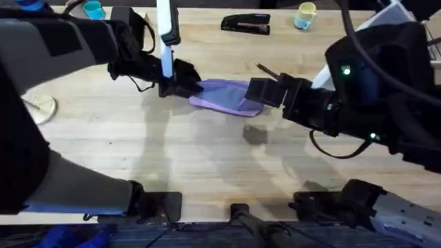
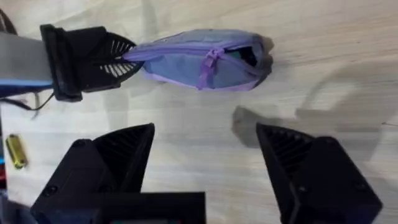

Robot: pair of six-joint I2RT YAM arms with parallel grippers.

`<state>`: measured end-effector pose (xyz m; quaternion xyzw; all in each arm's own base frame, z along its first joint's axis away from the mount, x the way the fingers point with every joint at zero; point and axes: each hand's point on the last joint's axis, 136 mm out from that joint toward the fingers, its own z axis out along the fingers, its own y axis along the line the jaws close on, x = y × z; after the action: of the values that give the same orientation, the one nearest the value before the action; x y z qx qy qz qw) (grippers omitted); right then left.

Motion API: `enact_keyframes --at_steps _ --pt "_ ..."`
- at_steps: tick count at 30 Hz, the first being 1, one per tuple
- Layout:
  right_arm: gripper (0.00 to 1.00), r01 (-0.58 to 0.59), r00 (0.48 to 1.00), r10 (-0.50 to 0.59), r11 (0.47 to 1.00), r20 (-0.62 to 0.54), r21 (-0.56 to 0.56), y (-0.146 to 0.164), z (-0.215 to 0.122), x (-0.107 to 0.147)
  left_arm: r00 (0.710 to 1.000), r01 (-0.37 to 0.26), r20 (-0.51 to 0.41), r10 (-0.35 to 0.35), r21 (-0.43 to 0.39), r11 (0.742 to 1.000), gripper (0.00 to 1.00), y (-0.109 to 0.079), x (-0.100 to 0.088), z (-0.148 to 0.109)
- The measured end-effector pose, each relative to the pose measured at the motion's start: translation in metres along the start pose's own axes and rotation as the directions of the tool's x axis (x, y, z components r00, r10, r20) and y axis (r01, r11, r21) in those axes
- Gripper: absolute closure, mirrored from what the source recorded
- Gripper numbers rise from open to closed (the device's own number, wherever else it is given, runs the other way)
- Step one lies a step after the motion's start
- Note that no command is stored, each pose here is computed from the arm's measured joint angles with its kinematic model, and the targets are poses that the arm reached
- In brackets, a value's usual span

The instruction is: Unzip the bag, pick up the pens from the table one at a time and place them inside, then zip the bag closed.

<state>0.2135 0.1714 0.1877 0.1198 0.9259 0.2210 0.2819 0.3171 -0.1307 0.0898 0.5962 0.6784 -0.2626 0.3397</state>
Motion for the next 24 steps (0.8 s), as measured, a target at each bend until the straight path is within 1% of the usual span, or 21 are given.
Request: enact_keyframes --at_steps 6,14,24 --pt "0.005 -0.02 0.999 0.018 0.999 0.04 0.029 -0.003 0.001 -0.005 1.0 0.0 0.0 0.0 0.0 1.0 0.956 0.0 0.0 0.0" --pt "0.005 -0.033 0.999 0.031 0.998 0.036 0.061 -0.003 0.016 -0.006 1.0 0.0 0.0 0.0 0.0 1.0 0.957 0.0 0.0 0.0" --pt "0.005 -0.037 0.999 0.034 0.998 0.04 0.059 0.006 0.032 -0.008 1.0 0.001 0.0 -0.001 0.0 1.0 0.957 0.0 0.0 0.0"
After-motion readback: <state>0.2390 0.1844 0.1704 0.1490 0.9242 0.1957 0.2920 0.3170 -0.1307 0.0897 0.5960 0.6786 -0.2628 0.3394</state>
